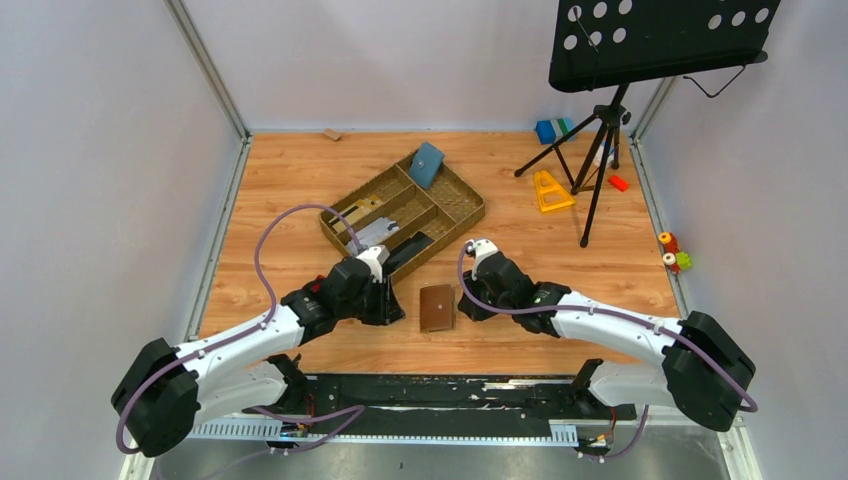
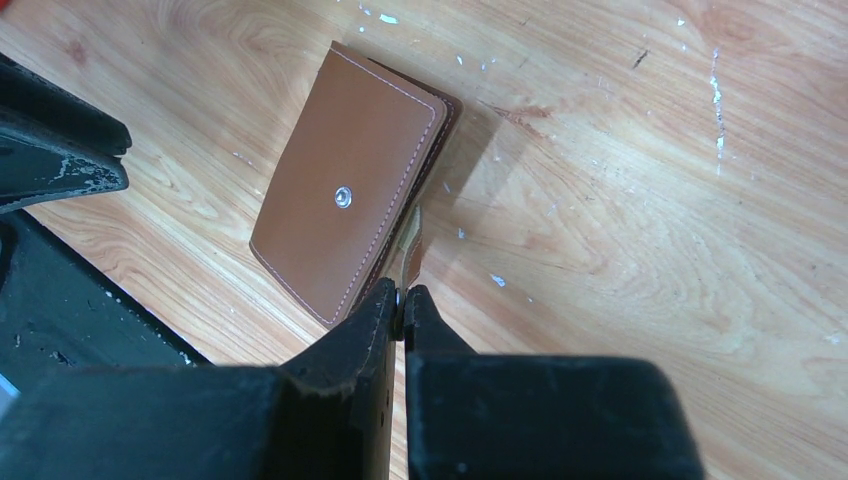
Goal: Take the credit cards out of the card holder
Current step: Open the card holder at the center of the board, then remove the credit card from the card holder.
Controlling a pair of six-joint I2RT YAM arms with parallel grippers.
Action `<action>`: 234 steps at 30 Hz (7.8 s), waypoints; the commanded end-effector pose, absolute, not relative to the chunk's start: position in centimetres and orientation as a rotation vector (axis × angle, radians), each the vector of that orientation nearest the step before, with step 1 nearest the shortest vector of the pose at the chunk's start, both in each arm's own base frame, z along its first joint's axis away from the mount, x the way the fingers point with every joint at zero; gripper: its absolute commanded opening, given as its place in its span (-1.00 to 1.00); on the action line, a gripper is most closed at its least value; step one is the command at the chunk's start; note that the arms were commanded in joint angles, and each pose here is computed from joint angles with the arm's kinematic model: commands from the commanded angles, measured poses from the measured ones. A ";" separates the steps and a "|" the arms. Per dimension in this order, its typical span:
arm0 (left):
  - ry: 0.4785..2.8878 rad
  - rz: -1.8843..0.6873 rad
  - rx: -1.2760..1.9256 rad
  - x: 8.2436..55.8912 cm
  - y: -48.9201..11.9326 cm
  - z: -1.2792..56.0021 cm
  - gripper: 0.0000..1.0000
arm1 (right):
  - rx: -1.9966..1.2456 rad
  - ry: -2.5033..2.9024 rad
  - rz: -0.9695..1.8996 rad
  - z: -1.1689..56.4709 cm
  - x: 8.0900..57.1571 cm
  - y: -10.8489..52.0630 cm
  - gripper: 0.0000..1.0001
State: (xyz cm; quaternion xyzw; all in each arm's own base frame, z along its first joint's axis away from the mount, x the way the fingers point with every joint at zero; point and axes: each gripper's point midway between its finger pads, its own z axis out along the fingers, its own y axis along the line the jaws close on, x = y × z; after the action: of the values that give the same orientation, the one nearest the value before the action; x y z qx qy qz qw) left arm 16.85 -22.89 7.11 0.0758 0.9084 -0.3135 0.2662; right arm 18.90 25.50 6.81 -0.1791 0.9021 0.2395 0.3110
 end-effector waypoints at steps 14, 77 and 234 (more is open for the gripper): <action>2.407 -0.846 0.210 16.7 -22.3 7.7 -0.20 | -0.503 2.296 0.766 9.3 19.6 26.8 -1.00; 2.407 -0.677 0.226 18.2 -21.9 6.9 -1.00 | -0.394 2.336 0.948 8.5 19.4 27.3 -0.95; 1.989 -1.382 0.206 15.6 -27.2 13.7 1.00 | -0.191 2.277 1.053 11.5 18.4 27.6 -1.00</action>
State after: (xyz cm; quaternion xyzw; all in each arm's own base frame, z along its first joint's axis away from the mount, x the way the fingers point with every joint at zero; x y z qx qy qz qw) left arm 15.61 -25.75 9.56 0.0620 0.8262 -0.4637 0.3139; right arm 17.86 27.47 9.96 -0.0763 0.8732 0.3858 0.2879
